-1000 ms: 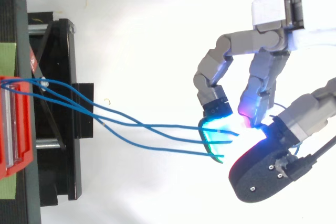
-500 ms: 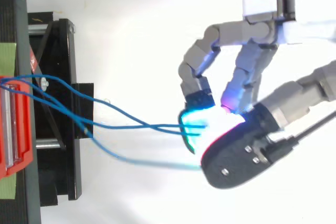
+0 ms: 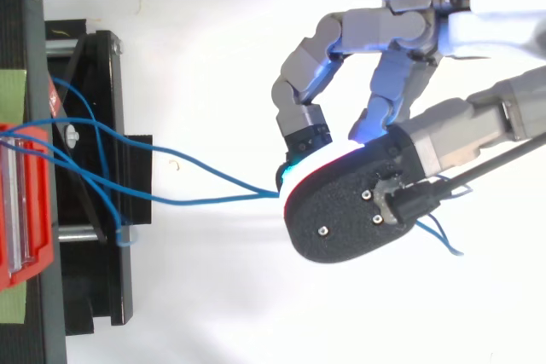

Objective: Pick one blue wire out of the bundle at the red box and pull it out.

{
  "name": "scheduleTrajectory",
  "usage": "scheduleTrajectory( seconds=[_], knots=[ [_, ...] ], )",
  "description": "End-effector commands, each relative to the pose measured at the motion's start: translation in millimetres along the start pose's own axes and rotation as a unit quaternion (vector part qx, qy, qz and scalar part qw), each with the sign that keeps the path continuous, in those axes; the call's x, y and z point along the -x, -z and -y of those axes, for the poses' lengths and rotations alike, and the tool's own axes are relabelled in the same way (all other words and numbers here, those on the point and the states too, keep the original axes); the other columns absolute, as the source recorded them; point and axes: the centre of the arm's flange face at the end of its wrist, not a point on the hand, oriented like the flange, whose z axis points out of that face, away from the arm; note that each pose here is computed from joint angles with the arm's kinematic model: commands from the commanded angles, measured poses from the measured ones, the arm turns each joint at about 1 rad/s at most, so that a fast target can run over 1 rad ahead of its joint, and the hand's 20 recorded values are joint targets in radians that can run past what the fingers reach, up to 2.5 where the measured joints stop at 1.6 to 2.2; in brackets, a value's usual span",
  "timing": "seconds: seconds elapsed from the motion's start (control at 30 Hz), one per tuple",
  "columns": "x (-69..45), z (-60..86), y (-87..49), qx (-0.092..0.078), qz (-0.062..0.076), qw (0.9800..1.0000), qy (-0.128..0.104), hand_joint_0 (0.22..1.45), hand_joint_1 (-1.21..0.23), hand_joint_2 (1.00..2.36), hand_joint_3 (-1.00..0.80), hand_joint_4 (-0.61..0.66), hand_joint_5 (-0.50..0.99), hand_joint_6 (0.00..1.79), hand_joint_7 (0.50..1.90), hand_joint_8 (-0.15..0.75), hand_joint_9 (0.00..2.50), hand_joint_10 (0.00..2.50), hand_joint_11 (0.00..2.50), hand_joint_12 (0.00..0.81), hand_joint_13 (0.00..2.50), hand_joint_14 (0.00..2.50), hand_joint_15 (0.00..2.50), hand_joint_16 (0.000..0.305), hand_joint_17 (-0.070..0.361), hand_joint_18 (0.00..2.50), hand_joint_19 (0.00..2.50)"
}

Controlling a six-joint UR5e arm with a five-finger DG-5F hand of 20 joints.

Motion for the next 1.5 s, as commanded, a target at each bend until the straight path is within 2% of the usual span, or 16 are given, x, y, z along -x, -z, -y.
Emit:
scheduleTrajectory(
  seconds=[0.0,0.27,0.4,0.97,1.03,1.17,1.23,1.33,1.47],
  knots=[
    [-0.4,0.0,0.0,0.0,0.0,1.0,0.0,0.57,-0.62,1.01,-0.32,0.18,-0.08,0.89,1.18,0.384,1.24,0.02,0.8,0.44,0.99,0.02,0.58,0.052,0.117,0.94,0.57],
    [-0.5,-0.1,0.0,0.0,-0.001,1.0,0.001,0.6,-0.79,1.01,-0.33,0.2,-0.1,0.91,1.12,0.374,1.18,0.01,0.81,0.436,0.99,0.02,0.58,0.052,0.117,0.96,0.56],
    [-0.5,-0.2,-0.2,0.001,-0.001,1.0,0.0,0.61,-0.83,1.01,-0.35,0.2,-0.12,0.92,1.07,0.368,1.15,0.01,0.82,0.436,0.98,0.02,0.58,0.052,0.117,0.96,0.55],
    [0.8,0.3,0.4,-0.001,-0.003,1.0,0.0,0.63,-0.87,1.01,-0.38,0.2,-0.17,0.95,0.91,0.354,1.02,0.01,0.8,0.436,0.95,0.02,0.57,0.052,0.117,0.93,0.54],
    [0.8,0.3,0.4,-0.001,-0.003,1.0,0.0,0.6,-0.8,1.01,-0.36,0.2,-0.16,0.95,0.89,0.356,1.03,0.01,0.8,0.437,0.94,0.02,0.57,0.052,0.117,0.92,0.55],
    [0.9,0.0,0.1,0.001,-0.003,1.0,0.0,0.55,-0.63,1.01,-0.4,0.2,-0.14,0.92,0.98,0.375,1.12,0.01,0.79,0.447,0.95,0.02,0.57,0.054,0.122,0.92,0.57],
    [0.8,0.2,0.3,0.0,-0.003,1.0,0.0,0.55,-0.61,1.01,-0.4,0.2,-0.13,0.91,1.0,0.376,1.12,0.01,0.79,0.448,0.96,0.02,0.57,0.054,0.122,0.92,0.57],
    [0.8,0.0,0.1,0.001,-0.003,1.0,0.0,0.56,-0.63,1.01,-0.36,0.2,-0.13,0.91,1.02,0.378,1.14,0.01,0.8,0.446,0.96,0.02,0.57,0.054,0.12,0.92,0.57],
    [-0.3,0.0,0.1,0.0,-0.004,1.0,0.0,0.58,-0.71,1.01,-0.3,0.2,-0.13,0.92,1.05,0.385,1.13,0.01,0.8,0.456,0.98,0.02,0.57,0.055,0.124,0.95,0.56]
  ],
)
